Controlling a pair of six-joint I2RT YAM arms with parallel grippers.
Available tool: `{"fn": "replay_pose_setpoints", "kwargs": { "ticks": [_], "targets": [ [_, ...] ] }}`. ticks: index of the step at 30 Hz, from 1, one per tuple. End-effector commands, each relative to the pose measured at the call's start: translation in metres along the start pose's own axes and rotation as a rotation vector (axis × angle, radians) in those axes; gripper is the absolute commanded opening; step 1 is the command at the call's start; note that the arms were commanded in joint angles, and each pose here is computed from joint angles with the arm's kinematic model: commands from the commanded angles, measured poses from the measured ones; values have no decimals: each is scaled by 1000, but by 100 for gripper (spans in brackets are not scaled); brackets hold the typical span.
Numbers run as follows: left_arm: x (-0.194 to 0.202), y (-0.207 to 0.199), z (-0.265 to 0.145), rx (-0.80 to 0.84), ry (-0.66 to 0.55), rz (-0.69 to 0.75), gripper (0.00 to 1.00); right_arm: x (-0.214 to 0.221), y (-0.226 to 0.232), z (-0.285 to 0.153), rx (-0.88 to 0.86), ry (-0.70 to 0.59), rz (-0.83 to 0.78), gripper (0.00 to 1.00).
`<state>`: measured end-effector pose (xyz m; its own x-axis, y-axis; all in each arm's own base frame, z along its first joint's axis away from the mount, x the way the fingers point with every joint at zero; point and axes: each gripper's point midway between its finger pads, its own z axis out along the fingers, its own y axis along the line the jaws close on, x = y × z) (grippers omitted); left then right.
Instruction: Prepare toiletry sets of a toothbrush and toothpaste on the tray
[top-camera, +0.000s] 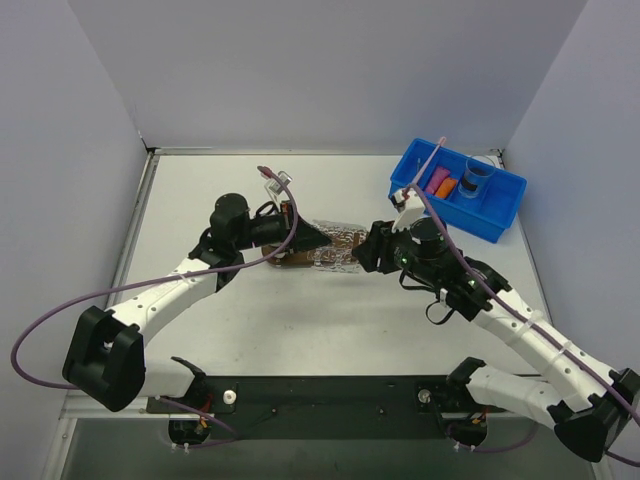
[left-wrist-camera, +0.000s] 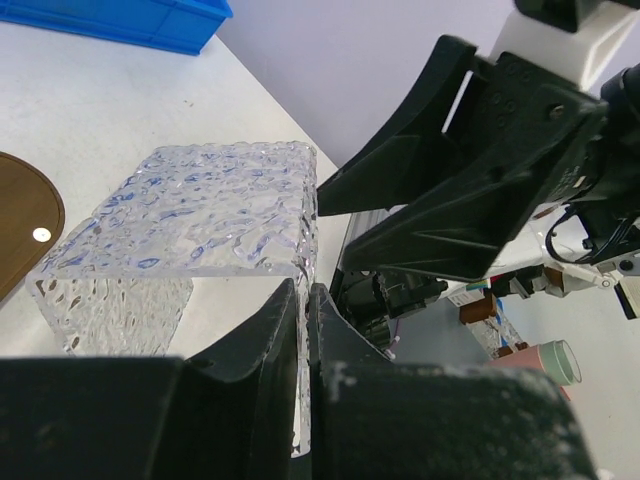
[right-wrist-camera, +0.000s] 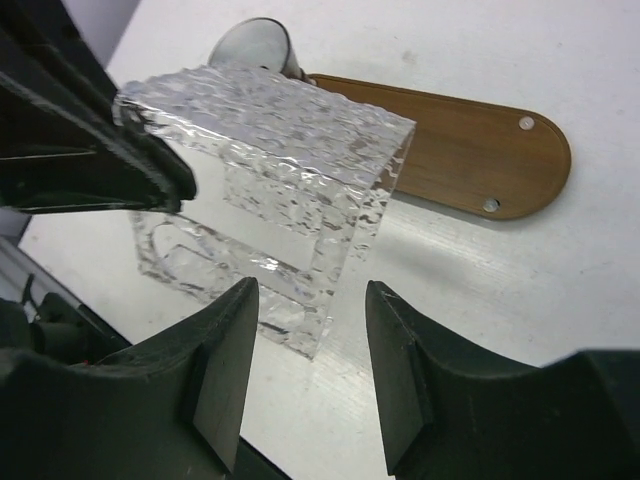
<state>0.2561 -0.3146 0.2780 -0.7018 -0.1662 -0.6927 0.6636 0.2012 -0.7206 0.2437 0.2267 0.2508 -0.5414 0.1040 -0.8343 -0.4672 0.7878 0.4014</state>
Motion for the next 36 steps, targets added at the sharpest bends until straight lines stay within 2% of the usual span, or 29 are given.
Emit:
{"fn": "replay_pose_setpoints", "kwargs": {
  "ticks": [1, 15, 18, 25, 30, 33, 36],
  "targets": [
    [-23, -22, -2, 55, -81, 82, 0, -17, -16, 10, 160, -62, -6, 42],
    [-23, -19, -2, 43, -86, 69, 0, -37, -15, 15, 193, -169, 40, 39],
    [-22, -18, -2, 39, -84, 63, 0, -43, -13, 12, 180, -195, 34, 43],
    [-21, -17, -1, 41, -82, 63, 0, -27, -17, 31, 217, -110, 26, 41],
    [-21, -18, -1, 46, -82, 66, 0, -22, -22, 36, 261, -102, 10, 39],
    [-20, -16, 0, 45, -81, 60, 0, -23, -22, 40, 262, -109, 14, 35],
    [-20, -16, 0, 46, -79, 57, 0, -25, -19, 44, 250, -119, 23, 21]
  ]
}}
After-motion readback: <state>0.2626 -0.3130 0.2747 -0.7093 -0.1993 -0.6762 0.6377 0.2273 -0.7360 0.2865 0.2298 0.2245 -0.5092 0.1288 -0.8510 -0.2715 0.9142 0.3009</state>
